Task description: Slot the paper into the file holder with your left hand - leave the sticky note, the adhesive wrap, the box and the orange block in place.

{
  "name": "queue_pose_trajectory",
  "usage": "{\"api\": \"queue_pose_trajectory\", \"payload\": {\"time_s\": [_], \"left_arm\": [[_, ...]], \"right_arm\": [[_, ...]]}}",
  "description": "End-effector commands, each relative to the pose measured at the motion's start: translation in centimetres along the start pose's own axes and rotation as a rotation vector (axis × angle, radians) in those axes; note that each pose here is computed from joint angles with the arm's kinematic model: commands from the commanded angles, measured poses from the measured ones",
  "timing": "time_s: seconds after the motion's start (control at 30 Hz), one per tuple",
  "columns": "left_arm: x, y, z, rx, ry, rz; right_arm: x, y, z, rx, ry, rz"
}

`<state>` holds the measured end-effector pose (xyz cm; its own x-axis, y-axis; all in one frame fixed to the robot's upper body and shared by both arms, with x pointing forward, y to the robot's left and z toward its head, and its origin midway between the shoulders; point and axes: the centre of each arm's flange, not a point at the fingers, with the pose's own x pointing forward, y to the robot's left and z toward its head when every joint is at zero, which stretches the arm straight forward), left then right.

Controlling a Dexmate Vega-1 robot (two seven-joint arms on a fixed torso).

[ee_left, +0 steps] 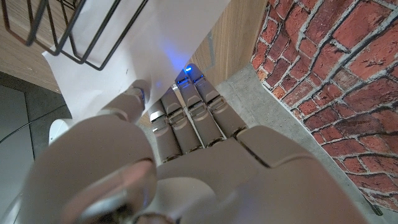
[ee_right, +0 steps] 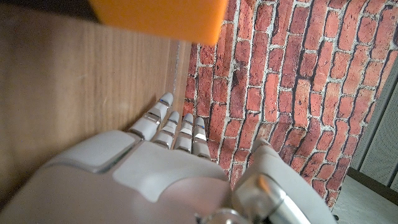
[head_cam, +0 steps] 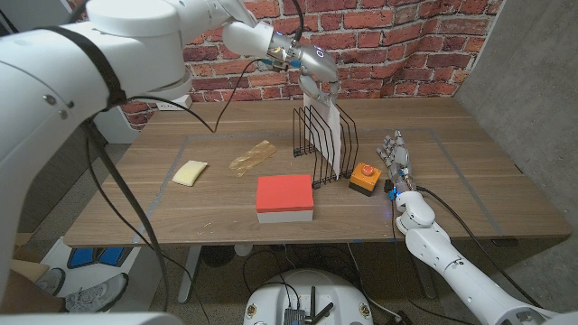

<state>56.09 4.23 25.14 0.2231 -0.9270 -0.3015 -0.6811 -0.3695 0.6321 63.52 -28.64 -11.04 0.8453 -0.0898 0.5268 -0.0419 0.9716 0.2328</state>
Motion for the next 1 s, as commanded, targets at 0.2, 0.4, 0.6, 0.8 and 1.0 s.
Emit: {"api": "queue_pose_trajectory", "payload": {"time_s": [0.2, 0.4, 0.6, 0.8, 1.0], "left_arm": [[0.05, 0.06, -0.51, -0.006, 0.031, -0.013], [0.12, 0.07, -0.62, -0.008, 0.039, -0.017], [0.15, 0.09, -0.62, -0.011, 0.039, -0.02], [0.09, 0.23, -0.63, -0.017, 0.039, -0.019], [0.0, 0.28, -0.61, -0.024, 0.039, -0.022]], "right_arm": [[0.19, -0.18, -0.11, 0.001, 0.005, -0.005], [0.14, -0.23, -0.11, 0.001, 0.006, -0.008], [0.06, -0.31, -0.1, 0.0, 0.007, -0.008], [0.05, -0.32, -0.09, 0.001, 0.007, -0.009], [0.03, -0.33, -0.14, 0.003, 0.009, -0.009]]}}
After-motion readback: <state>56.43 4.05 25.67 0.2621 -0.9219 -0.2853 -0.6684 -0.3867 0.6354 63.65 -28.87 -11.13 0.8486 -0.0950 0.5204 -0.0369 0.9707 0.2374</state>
